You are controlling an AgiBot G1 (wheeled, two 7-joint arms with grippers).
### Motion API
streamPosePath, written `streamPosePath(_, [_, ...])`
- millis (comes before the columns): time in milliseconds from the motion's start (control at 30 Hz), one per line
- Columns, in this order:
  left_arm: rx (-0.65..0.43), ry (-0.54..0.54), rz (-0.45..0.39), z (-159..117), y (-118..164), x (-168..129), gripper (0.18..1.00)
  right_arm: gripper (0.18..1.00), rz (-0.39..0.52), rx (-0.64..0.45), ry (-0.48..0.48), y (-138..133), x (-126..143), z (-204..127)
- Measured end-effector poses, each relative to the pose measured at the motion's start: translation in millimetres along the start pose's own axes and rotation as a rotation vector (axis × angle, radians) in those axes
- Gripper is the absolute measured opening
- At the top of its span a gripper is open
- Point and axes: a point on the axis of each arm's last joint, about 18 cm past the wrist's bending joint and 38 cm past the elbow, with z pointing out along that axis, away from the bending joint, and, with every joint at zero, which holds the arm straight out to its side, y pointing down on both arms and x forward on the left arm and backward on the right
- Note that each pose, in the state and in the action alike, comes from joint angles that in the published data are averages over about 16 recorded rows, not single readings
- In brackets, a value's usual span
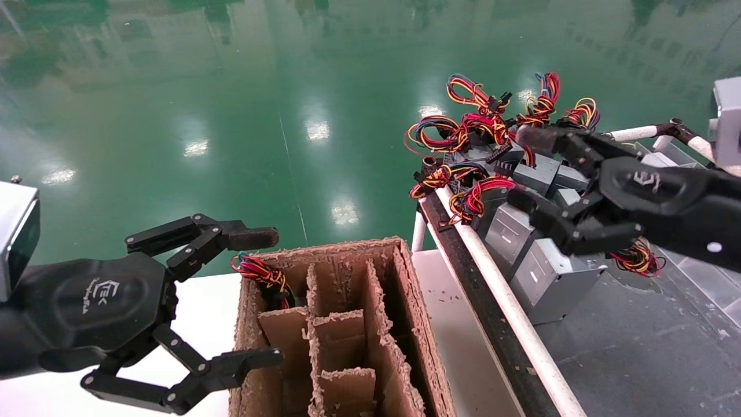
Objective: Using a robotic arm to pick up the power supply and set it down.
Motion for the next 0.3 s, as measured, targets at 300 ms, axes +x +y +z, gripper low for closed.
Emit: streamPosePath(300, [0.0,0.0,0.0,0.0,0.0,0.0,1.001,1.001,-0.002,-0.005,-0.064,-0.4,-20.2,5.2])
